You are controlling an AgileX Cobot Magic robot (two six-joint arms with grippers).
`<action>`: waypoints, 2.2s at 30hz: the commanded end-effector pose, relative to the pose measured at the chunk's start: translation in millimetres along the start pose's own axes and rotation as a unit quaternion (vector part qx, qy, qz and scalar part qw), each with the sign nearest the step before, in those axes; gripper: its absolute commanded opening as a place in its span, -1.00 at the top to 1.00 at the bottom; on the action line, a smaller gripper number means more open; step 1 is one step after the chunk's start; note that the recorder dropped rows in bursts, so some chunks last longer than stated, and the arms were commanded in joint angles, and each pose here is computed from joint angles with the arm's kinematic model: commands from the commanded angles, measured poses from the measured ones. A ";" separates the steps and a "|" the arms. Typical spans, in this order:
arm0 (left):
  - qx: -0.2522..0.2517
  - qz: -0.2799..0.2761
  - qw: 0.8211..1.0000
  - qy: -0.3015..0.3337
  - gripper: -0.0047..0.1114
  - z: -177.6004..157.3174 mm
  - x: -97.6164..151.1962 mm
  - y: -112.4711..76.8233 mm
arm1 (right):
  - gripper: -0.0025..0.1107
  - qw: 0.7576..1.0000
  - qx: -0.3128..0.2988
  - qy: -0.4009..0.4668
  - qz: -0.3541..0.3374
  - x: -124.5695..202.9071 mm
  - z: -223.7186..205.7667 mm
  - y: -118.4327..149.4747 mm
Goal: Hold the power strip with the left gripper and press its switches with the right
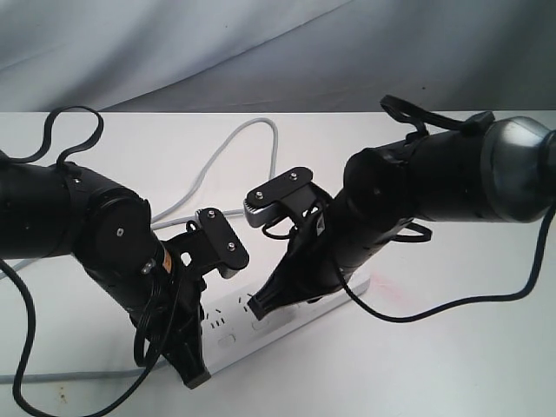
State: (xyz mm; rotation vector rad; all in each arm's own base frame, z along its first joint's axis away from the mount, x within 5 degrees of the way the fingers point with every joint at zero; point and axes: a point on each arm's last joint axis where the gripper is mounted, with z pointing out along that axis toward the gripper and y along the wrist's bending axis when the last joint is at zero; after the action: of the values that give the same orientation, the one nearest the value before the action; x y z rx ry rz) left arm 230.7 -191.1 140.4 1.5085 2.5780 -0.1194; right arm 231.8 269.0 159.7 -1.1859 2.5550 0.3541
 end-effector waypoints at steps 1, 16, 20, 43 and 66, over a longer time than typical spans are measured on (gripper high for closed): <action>0.002 -0.001 1.000 0.008 0.92 2.0 1.2 -1.5 | 0.96 1.000 -0.004 -0.007 -0.010 -0.7 0.4 2.7; 0.002 -0.001 1.000 0.009 0.92 2.0 1.4 -1.6 | 0.96 0.999 -0.006 0.042 0.004 10.7 35.9 -0.8; 0.002 -0.001 1.000 0.009 0.92 2.0 1.4 -1.6 | 0.96 0.998 -0.007 0.055 0.005 14.2 43.5 -1.5; 0.002 -0.003 1.000 0.007 0.92 2.0 1.0 -1.6 | 0.96 0.997 0.021 0.073 0.004 17.5 43.0 -6.5; 0.002 -0.003 1.000 0.007 0.92 2.0 1.0 -1.6 | 0.96 0.989 0.017 0.146 0.025 42.0 67.1 -7.9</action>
State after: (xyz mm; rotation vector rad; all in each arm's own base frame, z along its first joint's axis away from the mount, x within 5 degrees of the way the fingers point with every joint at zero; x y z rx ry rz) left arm 230.7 -191.1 140.4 1.5031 2.5813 -0.1199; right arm 235.5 272.1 124.4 -1.1459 2.6767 0.2822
